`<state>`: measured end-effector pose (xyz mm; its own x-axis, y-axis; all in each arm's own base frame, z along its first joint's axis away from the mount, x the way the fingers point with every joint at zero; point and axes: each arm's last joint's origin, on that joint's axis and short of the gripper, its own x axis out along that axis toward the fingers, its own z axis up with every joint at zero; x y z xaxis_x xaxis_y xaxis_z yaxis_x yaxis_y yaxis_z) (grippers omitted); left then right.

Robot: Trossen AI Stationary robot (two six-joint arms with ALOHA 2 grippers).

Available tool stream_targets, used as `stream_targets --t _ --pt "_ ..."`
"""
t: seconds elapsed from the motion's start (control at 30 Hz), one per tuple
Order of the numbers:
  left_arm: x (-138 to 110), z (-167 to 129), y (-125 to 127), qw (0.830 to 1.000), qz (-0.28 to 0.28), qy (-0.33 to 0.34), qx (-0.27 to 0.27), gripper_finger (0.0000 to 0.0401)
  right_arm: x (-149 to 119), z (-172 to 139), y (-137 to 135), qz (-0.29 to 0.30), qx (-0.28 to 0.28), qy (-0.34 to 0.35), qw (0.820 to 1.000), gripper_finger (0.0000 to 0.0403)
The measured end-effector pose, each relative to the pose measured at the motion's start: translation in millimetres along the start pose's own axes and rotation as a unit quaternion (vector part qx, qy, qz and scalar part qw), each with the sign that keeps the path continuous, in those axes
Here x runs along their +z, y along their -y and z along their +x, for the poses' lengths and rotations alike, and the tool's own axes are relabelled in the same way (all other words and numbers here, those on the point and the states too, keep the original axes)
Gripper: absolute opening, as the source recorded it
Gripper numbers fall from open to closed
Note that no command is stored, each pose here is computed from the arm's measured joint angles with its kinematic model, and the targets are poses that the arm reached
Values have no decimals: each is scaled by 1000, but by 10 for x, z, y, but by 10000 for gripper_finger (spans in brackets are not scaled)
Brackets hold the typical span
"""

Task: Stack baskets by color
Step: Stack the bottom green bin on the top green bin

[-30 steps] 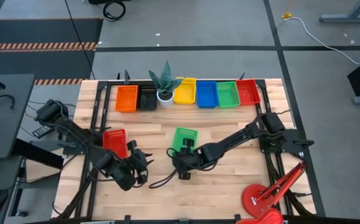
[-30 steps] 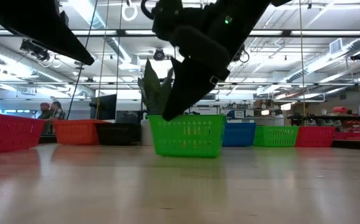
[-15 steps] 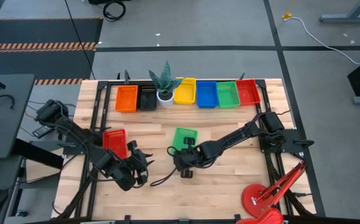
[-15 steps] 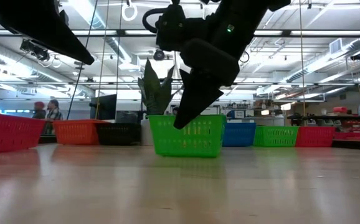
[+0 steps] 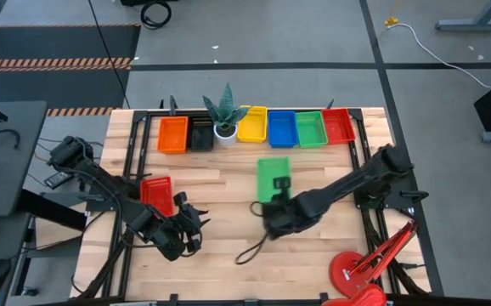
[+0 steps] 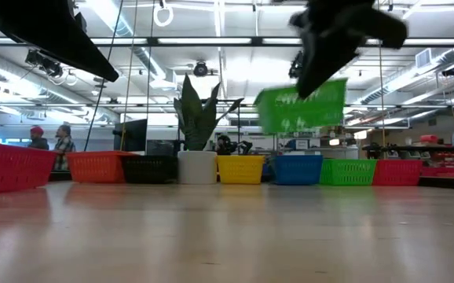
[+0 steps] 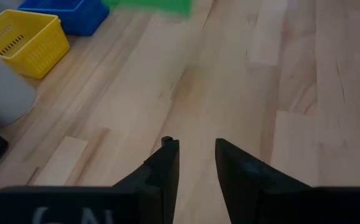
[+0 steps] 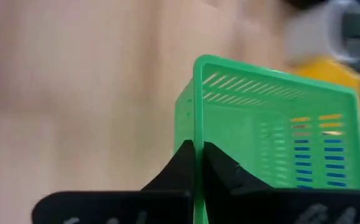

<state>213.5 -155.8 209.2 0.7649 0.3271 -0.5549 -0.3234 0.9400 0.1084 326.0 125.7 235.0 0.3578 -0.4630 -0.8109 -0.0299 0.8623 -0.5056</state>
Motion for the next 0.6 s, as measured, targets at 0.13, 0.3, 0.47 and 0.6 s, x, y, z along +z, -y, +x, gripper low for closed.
stream_targets --t 0.13,0.3,0.47,0.6 --pt "0 0 0 1000 0 0 0 110 -328 -255 318 -32 -46 -42 998 12" --pt "-1 0 -1 1000 4 0 0 110 -828 -228 765 -38 -62 -85 994 12" --pt "0 1 -2 1000 13 -1 1 110 -1304 52 1097 -36 -70 -118 990 12" --pt "2 4 -4 1000 12 -1 1 110 -1562 369 1266 -29 -83 -126 988 12"
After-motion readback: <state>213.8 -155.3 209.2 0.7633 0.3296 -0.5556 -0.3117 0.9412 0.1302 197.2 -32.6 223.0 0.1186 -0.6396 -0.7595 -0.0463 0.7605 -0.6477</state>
